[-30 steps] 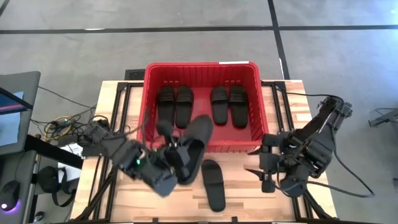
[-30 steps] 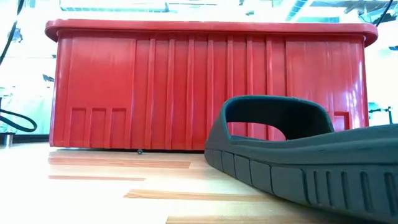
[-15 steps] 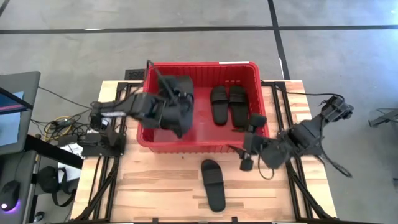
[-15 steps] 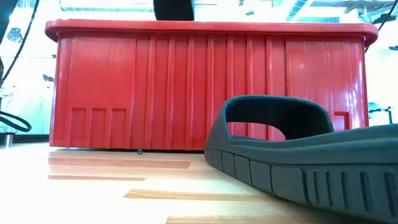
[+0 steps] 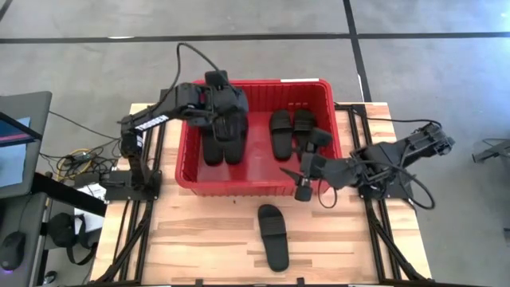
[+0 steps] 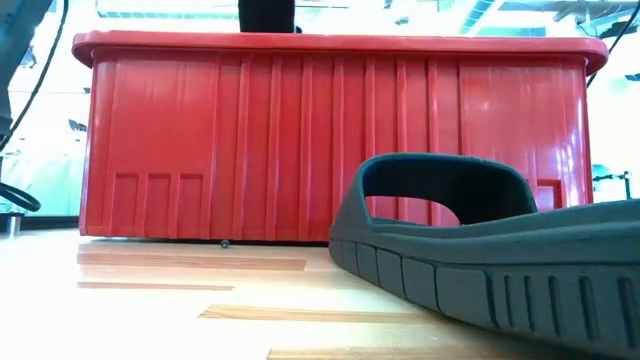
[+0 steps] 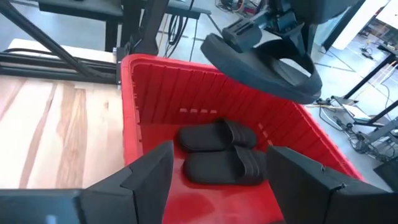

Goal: Pick and place slides into bin
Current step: Put the black slides into the red bin

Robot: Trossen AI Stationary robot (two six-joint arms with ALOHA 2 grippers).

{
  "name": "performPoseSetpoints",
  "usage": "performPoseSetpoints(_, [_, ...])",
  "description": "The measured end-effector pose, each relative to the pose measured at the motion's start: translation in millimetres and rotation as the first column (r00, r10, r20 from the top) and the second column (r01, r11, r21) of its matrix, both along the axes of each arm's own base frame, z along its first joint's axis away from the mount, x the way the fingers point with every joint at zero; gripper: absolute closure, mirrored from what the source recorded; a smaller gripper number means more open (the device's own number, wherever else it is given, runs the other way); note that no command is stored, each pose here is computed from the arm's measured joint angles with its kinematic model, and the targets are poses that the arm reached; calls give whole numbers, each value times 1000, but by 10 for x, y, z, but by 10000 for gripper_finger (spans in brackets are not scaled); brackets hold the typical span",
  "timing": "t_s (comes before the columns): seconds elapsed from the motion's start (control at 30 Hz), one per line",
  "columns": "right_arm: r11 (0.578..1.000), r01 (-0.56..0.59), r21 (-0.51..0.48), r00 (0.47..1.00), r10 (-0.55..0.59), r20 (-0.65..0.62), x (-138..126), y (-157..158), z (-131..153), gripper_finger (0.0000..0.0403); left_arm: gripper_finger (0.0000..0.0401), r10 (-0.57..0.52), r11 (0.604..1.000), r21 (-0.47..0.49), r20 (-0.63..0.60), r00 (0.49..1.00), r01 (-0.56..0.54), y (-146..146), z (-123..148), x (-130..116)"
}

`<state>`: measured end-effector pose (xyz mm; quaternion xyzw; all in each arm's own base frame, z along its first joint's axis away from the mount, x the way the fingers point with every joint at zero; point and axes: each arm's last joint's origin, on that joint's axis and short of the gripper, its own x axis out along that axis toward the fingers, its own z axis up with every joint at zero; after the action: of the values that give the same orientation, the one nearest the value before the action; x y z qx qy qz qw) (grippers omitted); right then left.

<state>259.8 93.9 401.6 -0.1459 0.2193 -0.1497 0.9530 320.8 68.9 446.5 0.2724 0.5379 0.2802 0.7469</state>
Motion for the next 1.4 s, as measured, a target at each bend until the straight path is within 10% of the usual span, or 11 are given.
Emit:
performPoseSetpoints(0.37, [999,35,-17,999,-35,3,47,-118,11,163,401,-82,994,-79,-17,997,80,393,-25,-14])
performPoseSetpoints(1.4, [997,82,1,996,-82,25,-37,-346,111,163,401,-112,937,-350,-271,956,10,1029,-1171,-20])
